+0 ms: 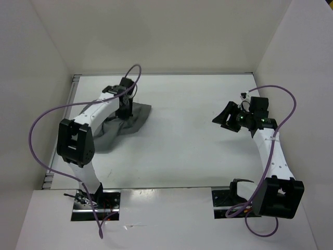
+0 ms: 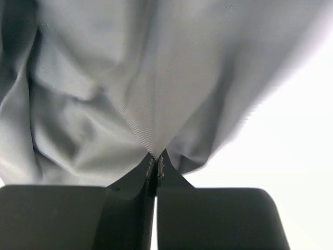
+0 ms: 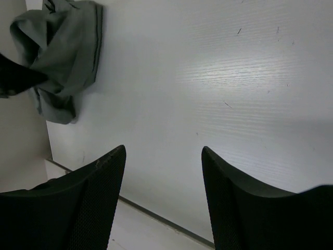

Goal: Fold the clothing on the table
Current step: Move the skirt to the center of the board

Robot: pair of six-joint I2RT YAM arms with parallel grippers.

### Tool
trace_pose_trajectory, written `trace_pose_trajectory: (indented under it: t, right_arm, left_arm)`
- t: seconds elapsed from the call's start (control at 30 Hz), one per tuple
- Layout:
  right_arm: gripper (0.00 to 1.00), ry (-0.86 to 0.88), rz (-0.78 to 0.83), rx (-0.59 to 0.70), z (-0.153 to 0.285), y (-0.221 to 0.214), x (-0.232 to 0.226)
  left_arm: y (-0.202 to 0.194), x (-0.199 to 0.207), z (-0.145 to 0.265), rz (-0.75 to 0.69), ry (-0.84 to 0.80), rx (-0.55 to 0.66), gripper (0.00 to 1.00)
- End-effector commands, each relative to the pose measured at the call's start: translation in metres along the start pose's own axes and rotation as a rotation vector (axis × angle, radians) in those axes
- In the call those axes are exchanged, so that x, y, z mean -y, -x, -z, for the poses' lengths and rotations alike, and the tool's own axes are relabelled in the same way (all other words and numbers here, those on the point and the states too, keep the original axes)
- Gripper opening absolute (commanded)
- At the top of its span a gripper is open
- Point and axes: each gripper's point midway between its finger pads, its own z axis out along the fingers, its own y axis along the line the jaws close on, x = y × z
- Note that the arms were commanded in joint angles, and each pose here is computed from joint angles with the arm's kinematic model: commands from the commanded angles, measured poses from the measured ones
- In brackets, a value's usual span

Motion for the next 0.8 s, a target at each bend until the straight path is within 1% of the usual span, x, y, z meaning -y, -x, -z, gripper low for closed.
trace_pose_trajectory:
  t: [0.0, 0.03, 0.07, 0.1, 0.13, 0.17, 0.23, 0.27, 0.3, 0.33, 0.4, 0.43, 0.47, 0.5, 0.53, 0.57, 0.6, 0.63, 0.67, 0.7, 0.77]
  right_arm:
    - [0.66, 0.000, 0.016, 0.000, -0.001, 0.002, -0.001]
    - [0.66, 0.003, 0.020, 0.007, -0.001, 0.004, -0.002]
    - [0.66, -0.001, 0.014, -0.002, -0.004, 0.003, 0.000]
    - [0.66, 0.009, 0.014, -0.006, -0.003, 0.002, -0.002]
    - [0.66, 0.009, 0.015, -0.005, -0.006, 0.004, -0.001]
    - [0.66, 0.009, 0.015, -0.005, -0.006, 0.004, -0.001]
    - [0.66, 0.012, 0.020, 0.002, -0.006, 0.006, -0.001]
    - [0.66, 0.021, 0.020, -0.001, -0.006, 0.005, -0.003]
    - [0.66, 0.021, 0.020, -0.001, -0.006, 0.005, -0.003]
    - [0.66, 0.021, 0.020, -0.001, -0.006, 0.005, -0.003]
    - [0.66, 0.021, 0.020, -0.001, -0.006, 0.005, -0.003]
    - [0.66, 0.021, 0.020, -0.001, -0.006, 0.005, -0.003]
    - [0.66, 0.012, 0.020, 0.002, -0.005, 0.003, -0.001]
    - [0.66, 0.009, 0.015, -0.005, -0.005, 0.002, 0.000]
    - [0.66, 0.009, 0.015, -0.005, -0.005, 0.002, 0.000]
    - [0.66, 0.001, 0.015, -0.001, -0.005, 0.002, 0.001]
    - [0.66, 0.004, 0.020, 0.007, -0.003, 0.003, -0.001]
    - [0.66, 0.004, 0.020, 0.007, -0.003, 0.003, -0.001]
    - [0.66, 0.004, 0.020, 0.007, -0.003, 0.003, -0.001]
    - [0.66, 0.001, 0.015, 0.000, -0.003, 0.001, 0.000]
    - [0.66, 0.001, 0.015, 0.000, -0.003, 0.001, 0.000]
  left_arm:
    - [0.093, 0.057, 0.190, -0.071, -0.501, 0.472, 0.00]
    - [0.103, 0.057, 0.239, -0.078, -0.602, 0.576, 0.00]
    - [0.109, 0.059, 0.274, -0.104, -0.684, 0.651, 0.00]
    - [0.116, 0.059, 0.324, -0.139, -0.804, 0.748, 0.00]
    - [0.120, 0.055, 0.340, -0.132, -0.825, 0.782, 0.00]
    - [0.119, 0.052, 0.347, -0.133, -0.826, 0.789, 0.00]
    - [0.130, 0.036, 0.331, -0.064, -0.738, 0.782, 0.00]
    - [0.135, 0.030, 0.294, -0.017, -0.661, 0.709, 0.00]
    - [0.138, 0.028, 0.287, 0.009, -0.638, 0.698, 0.00]
    - [0.133, 0.026, 0.252, 0.038, -0.593, 0.620, 0.03]
    - [0.128, 0.022, 0.203, 0.097, -0.489, 0.525, 0.08]
    - [0.122, 0.017, 0.180, 0.120, -0.448, 0.477, 0.17]
    - [0.106, 0.018, 0.143, 0.118, -0.398, 0.387, 0.25]
    - [0.097, 0.020, 0.127, 0.113, -0.386, 0.342, 0.28]
    - [0.085, 0.020, 0.116, 0.118, -0.376, 0.295, 0.35]
    - [0.062, 0.022, 0.089, 0.109, -0.354, 0.210, 0.48]
    - [0.049, 0.022, 0.078, 0.104, -0.343, 0.168, 0.61]
    - [0.036, 0.023, 0.074, 0.109, -0.349, 0.139, 0.67]
    - [0.029, 0.021, 0.074, 0.109, -0.349, 0.139, 0.77]
    - [0.012, 0.020, 0.064, 0.115, -0.339, 0.101, 0.80]
    - [0.005, 0.017, 0.068, 0.115, -0.340, 0.105, 0.82]
